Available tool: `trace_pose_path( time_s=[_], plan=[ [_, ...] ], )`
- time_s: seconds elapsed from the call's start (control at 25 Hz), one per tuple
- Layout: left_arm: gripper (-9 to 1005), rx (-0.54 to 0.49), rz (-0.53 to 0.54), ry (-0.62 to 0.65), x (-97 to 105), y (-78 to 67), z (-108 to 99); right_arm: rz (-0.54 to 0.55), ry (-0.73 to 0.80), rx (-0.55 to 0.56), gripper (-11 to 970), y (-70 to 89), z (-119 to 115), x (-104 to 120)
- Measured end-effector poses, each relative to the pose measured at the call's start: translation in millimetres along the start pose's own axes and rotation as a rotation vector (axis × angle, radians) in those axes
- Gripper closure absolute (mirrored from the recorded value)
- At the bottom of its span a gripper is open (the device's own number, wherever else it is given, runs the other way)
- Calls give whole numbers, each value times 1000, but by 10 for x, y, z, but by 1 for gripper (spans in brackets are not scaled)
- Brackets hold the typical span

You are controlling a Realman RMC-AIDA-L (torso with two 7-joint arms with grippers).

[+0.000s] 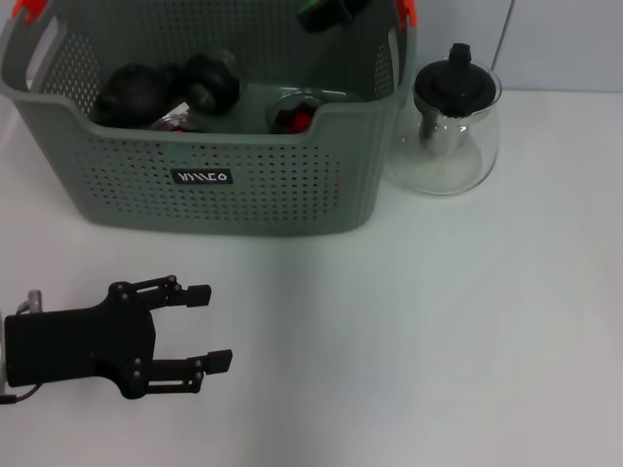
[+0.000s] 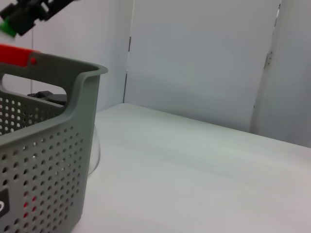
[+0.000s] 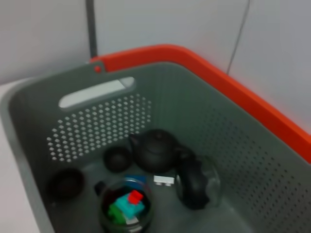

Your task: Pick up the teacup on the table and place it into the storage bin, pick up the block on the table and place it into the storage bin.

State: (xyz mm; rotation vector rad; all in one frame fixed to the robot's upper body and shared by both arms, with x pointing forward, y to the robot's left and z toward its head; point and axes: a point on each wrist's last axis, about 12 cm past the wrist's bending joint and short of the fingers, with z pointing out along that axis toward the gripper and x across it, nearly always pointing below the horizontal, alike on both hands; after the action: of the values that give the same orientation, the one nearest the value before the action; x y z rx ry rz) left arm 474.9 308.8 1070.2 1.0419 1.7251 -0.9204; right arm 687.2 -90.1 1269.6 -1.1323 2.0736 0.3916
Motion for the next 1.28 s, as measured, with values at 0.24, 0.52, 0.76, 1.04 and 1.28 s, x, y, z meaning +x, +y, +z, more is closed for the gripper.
trace_pose_path(
  time_s=[0.24,0.52,0.76,1.04,1.28],
  plan=[
    [164,0,1,0,-4,3,-1,3,-3,23,467,-17,28,40],
    [164,-2,2,-11,-13,4,-9,-3,-113,-42,199,60,-147,98],
    [164,11,4,-84,-70,-22,-30,2,-368,-245,138,241,-593,548],
    [164,46,-8,-111,-86,-63,-38,18,-490,-407,139,395,-720,1464],
    [163,28,-43,-84,-33,-20,57,59,-447,-447,130,459,-460,2169]
  ],
)
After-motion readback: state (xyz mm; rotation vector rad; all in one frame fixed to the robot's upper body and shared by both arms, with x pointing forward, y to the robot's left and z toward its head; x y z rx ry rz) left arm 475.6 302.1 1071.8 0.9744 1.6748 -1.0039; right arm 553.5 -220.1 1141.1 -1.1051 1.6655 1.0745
